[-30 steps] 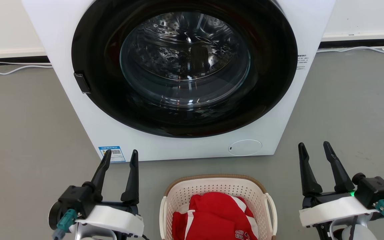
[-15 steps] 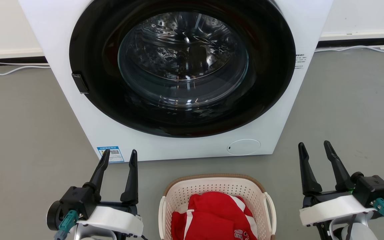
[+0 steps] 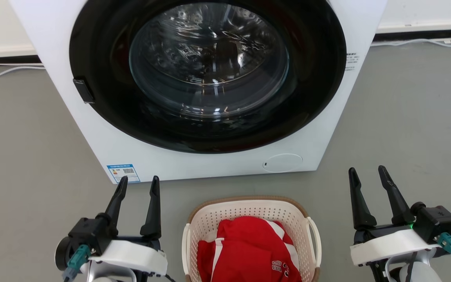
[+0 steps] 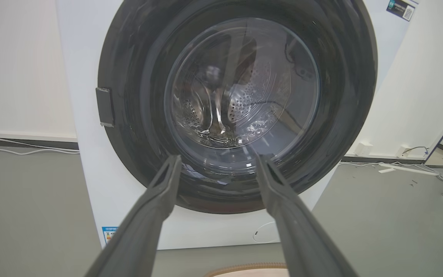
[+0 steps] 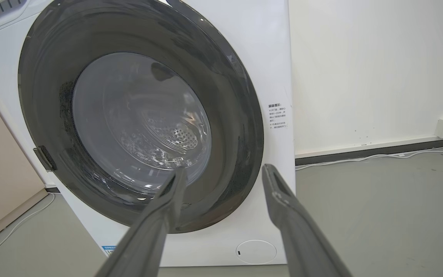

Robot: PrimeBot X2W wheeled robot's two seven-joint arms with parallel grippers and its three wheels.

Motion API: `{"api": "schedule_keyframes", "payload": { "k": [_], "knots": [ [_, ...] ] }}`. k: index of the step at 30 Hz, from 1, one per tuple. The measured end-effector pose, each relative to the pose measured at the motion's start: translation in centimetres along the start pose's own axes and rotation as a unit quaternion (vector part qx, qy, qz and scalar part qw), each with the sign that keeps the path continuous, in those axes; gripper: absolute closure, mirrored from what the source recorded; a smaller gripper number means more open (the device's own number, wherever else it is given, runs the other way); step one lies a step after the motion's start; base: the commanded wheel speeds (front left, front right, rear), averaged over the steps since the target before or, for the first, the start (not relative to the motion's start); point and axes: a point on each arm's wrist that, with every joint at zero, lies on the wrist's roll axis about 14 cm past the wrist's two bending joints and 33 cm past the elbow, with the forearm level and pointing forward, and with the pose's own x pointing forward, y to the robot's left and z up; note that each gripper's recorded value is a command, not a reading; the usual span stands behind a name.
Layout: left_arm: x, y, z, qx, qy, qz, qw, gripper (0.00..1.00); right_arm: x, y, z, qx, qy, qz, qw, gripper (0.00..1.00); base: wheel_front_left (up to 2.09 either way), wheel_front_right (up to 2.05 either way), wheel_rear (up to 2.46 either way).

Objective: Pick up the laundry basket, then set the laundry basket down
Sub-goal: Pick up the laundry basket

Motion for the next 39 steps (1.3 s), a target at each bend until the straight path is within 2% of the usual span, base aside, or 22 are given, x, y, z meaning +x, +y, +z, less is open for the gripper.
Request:
{"api": "schedule_keyframes", "payload": {
  "k": [9,18,23,29,39],
  "knots": [
    [1.8,0.2,-2.3,-0.013,0.028,0.001,1.000,0.00,1.3,-0.9,-0.8,0.007,0.009,-0.009,1.000,0.00,0.00,0.00,0.00],
    [3.8,1.4,-7.8,-0.029,0.096,0.018,0.995,0.00,3.5,-1.8,-2.6,0.013,0.028,-0.013,0.999,0.00,0.00,0.00,0.00],
    [4.3,2.4,-12.7,-0.033,0.159,0.029,0.986,0.00,4.4,-2.6,-4.9,0.017,0.056,-0.020,0.998,0.00,0.00,0.00,0.00],
    [4.3,3.3,-16.2,-0.052,0.203,0.045,0.977,0.00,5.4,-2.5,-6.4,0.024,0.069,-0.017,0.997,0.00,0.00,0.00,0.00],
    [3.1,3.7,-23.4,-0.063,0.305,0.051,0.949,0.00,7.1,-3.0,-8.9,0.022,0.092,-0.010,0.996,0.00,0.00,0.00,0.00]
  ]
}}
